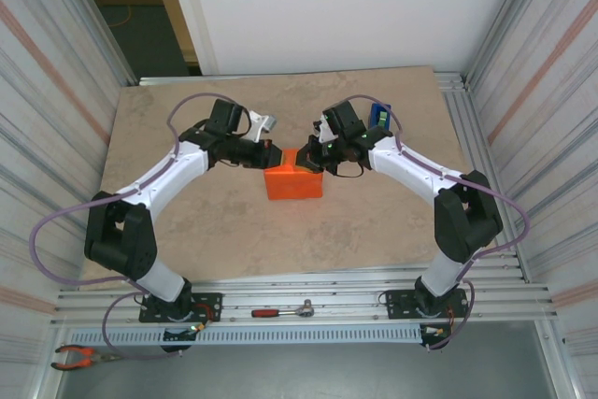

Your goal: Wrap the gift box in paper

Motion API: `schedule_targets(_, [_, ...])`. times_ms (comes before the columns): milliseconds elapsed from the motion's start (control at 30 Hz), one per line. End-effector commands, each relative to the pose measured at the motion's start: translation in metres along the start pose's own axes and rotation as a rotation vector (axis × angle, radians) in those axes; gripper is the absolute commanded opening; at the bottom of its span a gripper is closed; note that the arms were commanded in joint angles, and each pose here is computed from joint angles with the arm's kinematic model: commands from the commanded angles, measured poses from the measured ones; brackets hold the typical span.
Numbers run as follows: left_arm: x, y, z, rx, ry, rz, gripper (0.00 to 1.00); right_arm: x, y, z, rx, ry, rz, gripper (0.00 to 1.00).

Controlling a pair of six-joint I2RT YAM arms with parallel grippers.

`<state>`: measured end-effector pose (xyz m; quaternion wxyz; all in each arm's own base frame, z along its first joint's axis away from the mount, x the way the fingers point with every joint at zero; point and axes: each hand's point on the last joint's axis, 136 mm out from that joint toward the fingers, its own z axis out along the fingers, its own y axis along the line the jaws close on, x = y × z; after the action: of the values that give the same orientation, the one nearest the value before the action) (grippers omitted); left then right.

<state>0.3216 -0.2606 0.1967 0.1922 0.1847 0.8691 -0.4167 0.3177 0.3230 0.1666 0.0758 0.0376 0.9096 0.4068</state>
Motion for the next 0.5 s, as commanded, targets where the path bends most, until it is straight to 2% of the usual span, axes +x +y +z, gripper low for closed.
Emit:
schedule_targets(0, [-0.023,-0.037,-0.018,0.091,-0.058,0.025,0.02,0.019,-0.052,0.021,0.177,0.064,0.057,0.00])
schedule_targets(167, [-0.028,-0.042,-0.008,0.107,-0.053,0.031,0.02,0.022,-0.056,0.022,0.180,0.067,0.061,0.00])
schedule_targets(467, [-0.022,-0.014,0.018,0.063,-0.023,-0.015,0.01,0.024,-0.059,0.024,0.178,0.073,0.067,0.00])
